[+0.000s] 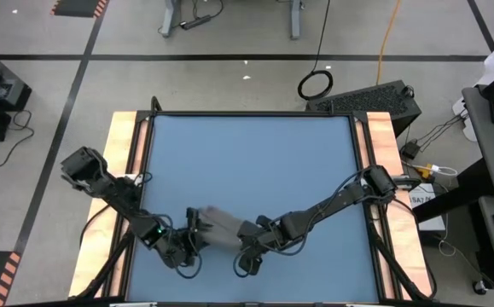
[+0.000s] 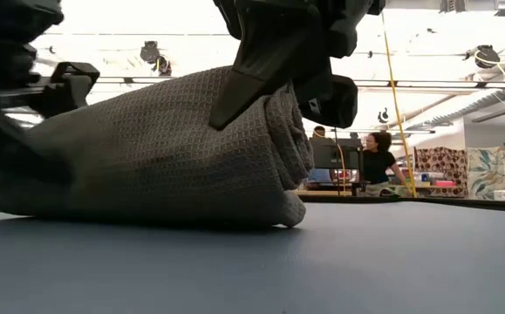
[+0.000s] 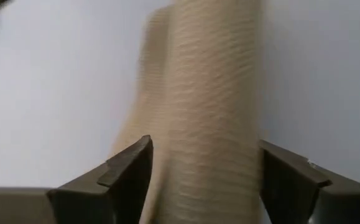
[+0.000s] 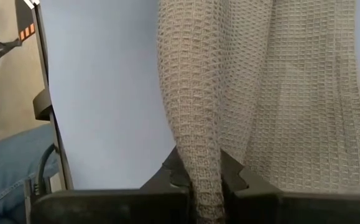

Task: Roll towel
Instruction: Roll the gray towel

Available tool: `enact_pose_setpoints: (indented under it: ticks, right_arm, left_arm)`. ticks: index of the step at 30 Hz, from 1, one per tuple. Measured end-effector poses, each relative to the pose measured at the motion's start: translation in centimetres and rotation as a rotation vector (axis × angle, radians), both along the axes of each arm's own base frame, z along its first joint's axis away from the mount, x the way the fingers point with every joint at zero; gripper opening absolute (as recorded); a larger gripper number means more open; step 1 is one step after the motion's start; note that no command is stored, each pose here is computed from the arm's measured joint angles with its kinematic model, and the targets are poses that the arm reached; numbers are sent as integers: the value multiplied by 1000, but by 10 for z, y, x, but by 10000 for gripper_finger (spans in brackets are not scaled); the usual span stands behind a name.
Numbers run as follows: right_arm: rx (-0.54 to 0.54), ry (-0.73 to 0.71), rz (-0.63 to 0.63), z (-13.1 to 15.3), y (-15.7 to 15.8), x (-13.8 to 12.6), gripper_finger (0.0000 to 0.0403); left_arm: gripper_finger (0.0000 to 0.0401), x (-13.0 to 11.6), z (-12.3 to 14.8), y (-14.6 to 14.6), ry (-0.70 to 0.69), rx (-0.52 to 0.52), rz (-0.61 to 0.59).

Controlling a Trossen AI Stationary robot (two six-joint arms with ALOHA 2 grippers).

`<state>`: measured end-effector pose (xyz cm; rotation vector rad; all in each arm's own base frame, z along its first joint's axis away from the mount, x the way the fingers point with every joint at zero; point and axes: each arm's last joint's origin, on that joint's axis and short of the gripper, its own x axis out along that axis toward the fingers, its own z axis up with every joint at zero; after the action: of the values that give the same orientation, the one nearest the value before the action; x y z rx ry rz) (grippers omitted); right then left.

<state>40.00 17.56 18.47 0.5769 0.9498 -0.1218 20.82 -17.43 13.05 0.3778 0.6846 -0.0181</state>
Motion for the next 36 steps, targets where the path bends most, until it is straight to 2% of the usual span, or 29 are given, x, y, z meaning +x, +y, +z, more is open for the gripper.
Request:
enact_pose_setpoints:
  ticks: [3,6,9,12,14,20,26,29,33,36]
  right_arm:
    - [-4,-2,5,0,0,0,9]
    - [-6,-4,15,0,0,0,9]
    - [-14,-9,33,1,0,0,9]
    - [-28,-13,57,1,4,-1,19]
    - [-43,-18,81,1,8,-3,30]
    - [-110,-36,185,1,29,-14,79]
    - [-260,-79,272,7,59,-36,130]
    - [-373,-146,238,11,76,-49,141]
    - [-523,-266,41,12,93,-62,143]
    - [-616,-337,80,4,107,-62,149]
  left_arm:
    - [273,4,0,3,-28,20,48]
    - [243,9,5,0,2,-49,-19]
    - [165,16,12,-1,26,-112,-63]
    - [61,24,14,9,72,-179,-74]
    - [22,30,14,16,120,-250,-104]
    - [22,48,17,46,263,-564,-134]
    - [22,58,17,69,309,-698,-107]
    - [21,59,17,75,344,-768,-117]
    - [21,62,18,84,402,-911,-76]
    - [21,63,18,91,433,-984,-36]
